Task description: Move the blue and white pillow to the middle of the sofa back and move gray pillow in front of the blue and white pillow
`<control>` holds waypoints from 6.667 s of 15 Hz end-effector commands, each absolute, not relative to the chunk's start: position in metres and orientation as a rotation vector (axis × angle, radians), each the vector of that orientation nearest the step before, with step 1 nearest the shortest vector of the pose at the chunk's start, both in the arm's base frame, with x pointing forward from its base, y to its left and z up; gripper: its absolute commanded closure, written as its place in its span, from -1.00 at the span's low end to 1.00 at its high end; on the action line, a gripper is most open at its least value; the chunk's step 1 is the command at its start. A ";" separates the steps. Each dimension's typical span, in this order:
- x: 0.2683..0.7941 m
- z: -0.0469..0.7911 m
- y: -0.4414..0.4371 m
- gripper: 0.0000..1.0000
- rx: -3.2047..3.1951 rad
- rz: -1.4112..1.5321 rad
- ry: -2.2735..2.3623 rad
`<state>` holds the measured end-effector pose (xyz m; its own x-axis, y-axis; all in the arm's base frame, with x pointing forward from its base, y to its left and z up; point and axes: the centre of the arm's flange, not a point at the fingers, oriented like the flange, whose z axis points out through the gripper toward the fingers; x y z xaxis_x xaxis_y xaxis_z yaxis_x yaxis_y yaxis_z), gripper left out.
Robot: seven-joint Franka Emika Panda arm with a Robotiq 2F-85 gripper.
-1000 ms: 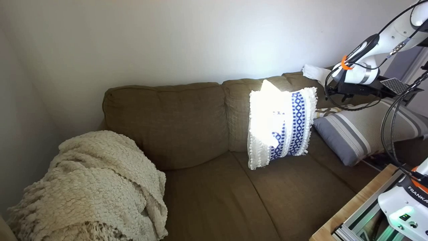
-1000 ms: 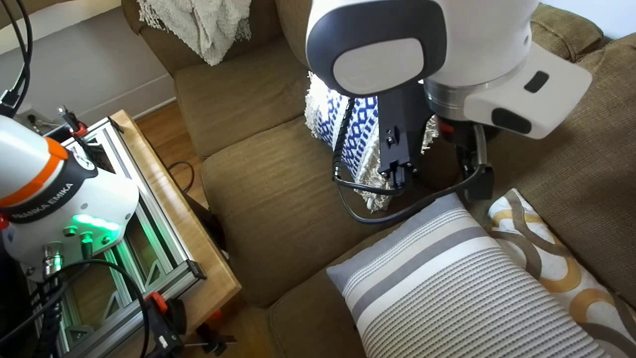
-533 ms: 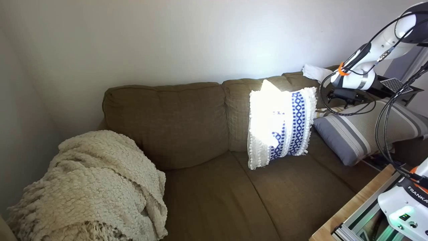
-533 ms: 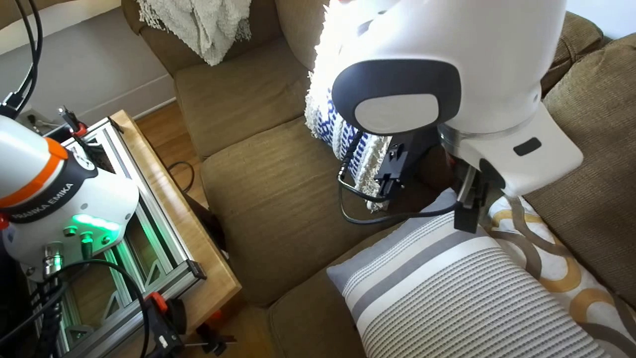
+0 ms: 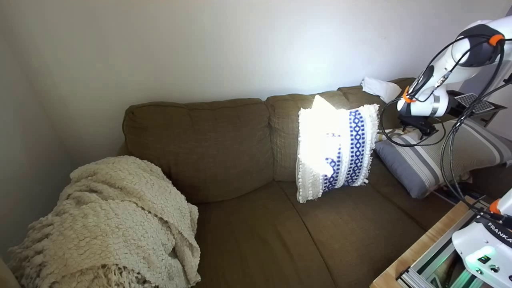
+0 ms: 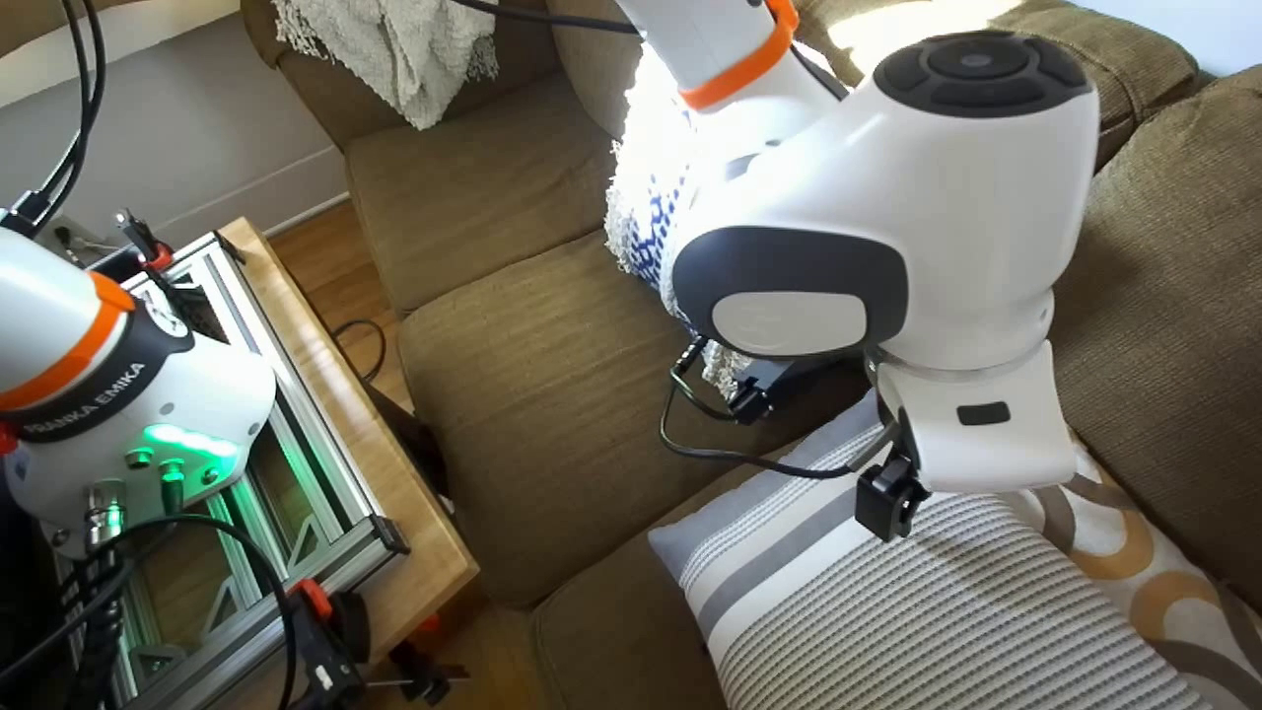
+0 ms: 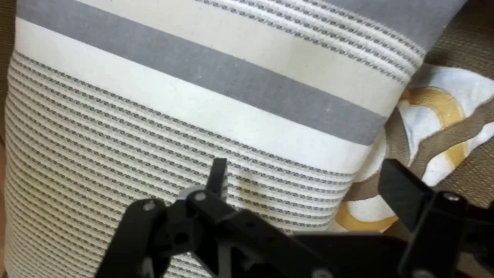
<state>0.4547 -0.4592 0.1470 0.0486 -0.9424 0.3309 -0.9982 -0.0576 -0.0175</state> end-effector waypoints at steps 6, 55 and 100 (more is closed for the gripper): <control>0.469 0.111 -0.488 -1.00 2.077 0.426 -2.006; 0.494 0.108 -0.530 -1.00 2.304 -0.144 -1.770; 0.465 0.187 -0.400 1.00 2.143 0.153 -2.150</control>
<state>0.4852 -0.4357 0.1650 0.0685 -0.9847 0.1599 -0.9966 -0.0603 0.0560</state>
